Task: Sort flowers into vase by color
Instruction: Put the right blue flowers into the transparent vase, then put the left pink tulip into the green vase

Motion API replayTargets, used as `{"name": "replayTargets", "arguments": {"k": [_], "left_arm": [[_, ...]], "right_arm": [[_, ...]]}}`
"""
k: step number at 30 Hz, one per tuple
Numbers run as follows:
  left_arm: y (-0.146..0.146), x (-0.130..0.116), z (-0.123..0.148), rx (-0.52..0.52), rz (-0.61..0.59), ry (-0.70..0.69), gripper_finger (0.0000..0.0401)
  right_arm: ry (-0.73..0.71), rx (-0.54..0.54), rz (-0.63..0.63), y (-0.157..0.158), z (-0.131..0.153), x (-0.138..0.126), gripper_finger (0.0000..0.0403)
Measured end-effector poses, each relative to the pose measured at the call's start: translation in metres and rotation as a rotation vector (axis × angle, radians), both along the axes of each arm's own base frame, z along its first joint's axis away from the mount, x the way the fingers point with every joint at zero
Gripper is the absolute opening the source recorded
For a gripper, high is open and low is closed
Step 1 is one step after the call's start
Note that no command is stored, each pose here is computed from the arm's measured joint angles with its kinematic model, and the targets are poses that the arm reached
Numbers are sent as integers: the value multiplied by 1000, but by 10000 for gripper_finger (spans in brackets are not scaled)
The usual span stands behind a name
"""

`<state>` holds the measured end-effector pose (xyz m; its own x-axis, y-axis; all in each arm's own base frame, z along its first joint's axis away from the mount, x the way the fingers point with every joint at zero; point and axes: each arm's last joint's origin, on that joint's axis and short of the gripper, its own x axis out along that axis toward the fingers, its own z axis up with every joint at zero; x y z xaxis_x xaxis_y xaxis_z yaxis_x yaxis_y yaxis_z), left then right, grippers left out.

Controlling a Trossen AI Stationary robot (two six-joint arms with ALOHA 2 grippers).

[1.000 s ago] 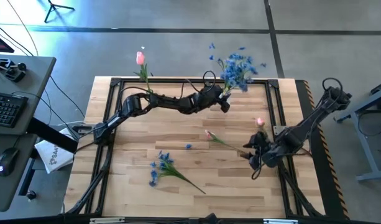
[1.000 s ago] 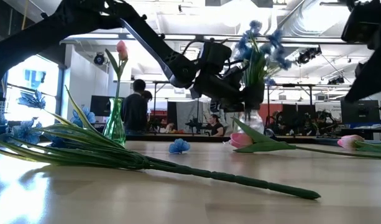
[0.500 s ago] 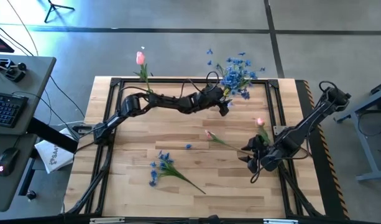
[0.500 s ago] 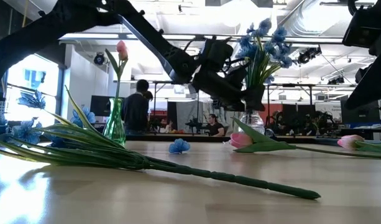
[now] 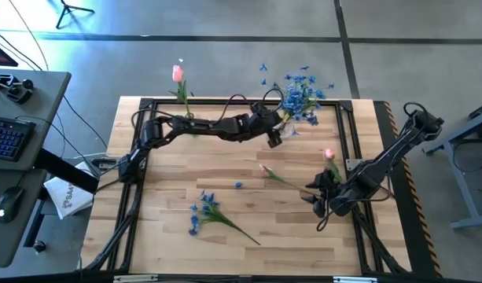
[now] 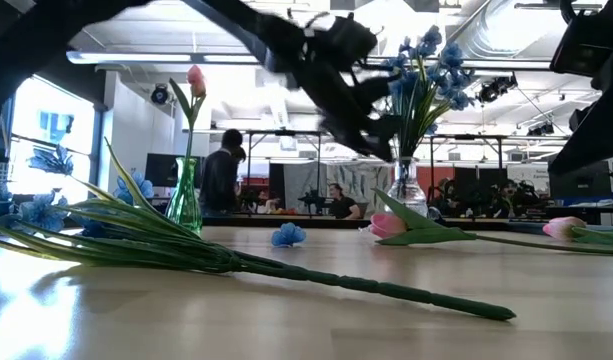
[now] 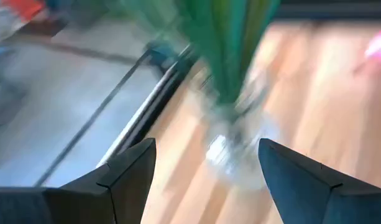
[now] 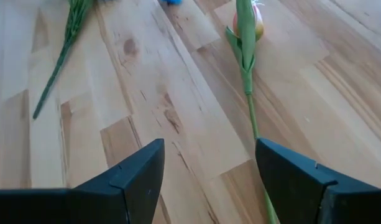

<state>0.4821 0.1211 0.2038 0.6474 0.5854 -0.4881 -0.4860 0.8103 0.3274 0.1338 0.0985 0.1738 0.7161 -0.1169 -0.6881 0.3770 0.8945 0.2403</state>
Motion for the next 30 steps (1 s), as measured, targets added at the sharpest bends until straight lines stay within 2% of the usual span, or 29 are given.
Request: {"name": "replayTargets", "arguments": {"k": [4,11,15,23,28,30], "left_arm": [[-21,-22,22,62,125,169,269],[-79,-59,45,190,252,404,255],[-118,-90,43,258,311,479,249],[-190,-161,15,190,336,366,243],[-218,-195,-6,109,368,198,243],[-223,-202,-15,83,375,123,243]], "right_arm": [[-4,-24,-15,-1,0,-1,248],[-29,-61,-41,-3,0,0,248],[-49,-84,-60,-4,1,0,248],[-121,-166,-69,-3,5,3,247],[-112,-200,156,12,1,18,247],[-119,-249,181,16,-4,28,247]]}}
